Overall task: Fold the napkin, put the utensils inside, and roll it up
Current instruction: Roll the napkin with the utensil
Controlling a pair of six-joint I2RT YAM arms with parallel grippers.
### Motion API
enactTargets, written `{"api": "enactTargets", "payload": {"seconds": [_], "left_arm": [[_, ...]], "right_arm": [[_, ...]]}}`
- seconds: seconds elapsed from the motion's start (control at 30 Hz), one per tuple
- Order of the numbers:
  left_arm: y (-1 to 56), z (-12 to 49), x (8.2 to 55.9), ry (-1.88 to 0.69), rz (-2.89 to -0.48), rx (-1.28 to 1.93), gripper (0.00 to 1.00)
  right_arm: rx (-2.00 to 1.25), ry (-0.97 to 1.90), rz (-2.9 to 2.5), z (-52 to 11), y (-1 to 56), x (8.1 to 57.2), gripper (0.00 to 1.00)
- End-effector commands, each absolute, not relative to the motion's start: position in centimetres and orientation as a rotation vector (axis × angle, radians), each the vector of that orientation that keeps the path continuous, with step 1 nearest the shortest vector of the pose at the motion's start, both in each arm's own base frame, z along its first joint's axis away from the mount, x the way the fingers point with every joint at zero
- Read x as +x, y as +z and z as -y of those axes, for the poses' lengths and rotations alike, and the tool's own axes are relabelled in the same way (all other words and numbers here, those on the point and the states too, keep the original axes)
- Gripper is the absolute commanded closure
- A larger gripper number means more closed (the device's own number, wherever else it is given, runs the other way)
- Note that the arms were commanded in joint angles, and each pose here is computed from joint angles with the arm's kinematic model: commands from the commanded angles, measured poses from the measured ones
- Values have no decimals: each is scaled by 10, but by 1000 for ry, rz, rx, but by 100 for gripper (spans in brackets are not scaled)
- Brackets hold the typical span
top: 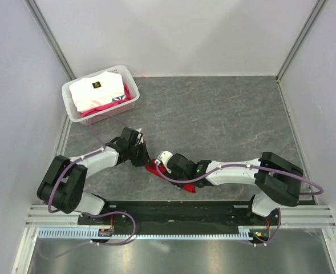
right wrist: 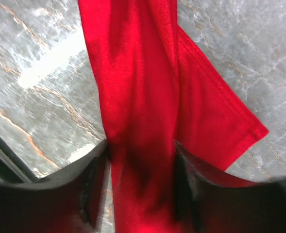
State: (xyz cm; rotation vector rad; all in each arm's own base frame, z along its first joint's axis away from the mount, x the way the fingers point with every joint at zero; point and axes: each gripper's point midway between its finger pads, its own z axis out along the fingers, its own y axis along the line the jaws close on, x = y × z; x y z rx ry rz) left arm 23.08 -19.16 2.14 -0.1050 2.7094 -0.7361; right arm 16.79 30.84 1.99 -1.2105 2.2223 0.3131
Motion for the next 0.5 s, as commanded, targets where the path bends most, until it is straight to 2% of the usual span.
{"api": "enactTargets", "payload": {"seconds": [0.0, 0.03, 0.07, 0.13, 0.17, 0.2, 0.3, 0.47], "left_arm": [[32, 195, 236, -748, -2684, -47, 95], [35, 195, 238, -750, -2671, -49, 91], [37, 194, 241, -742, -2656, -52, 80], [47, 192, 245, -744, -2615, -58, 63], [50, 188, 249, -731, -2595, -74, 47], [52, 185, 250, -721, -2583, -91, 41], [62, 173, 256, -680, -2518, -134, 31], [71, 155, 257, -606, -2423, -200, 29]], "right_arm": [[-1201, 295, -2295, -307, 4, 162, 52], [-1201, 310, -2305, -308, 3, 160, 57], [-1206, 324, -2315, -308, 1, 158, 63], [-1220, 395, -2340, -311, -3, 150, 69], [-1220, 423, -2345, -312, -4, 148, 72], [-1209, 464, -2348, -315, -3, 147, 73], [-1183, 648, -2382, -319, -3, 141, 76], [-1075, 990, -2449, -323, 6, 143, 79]]}}
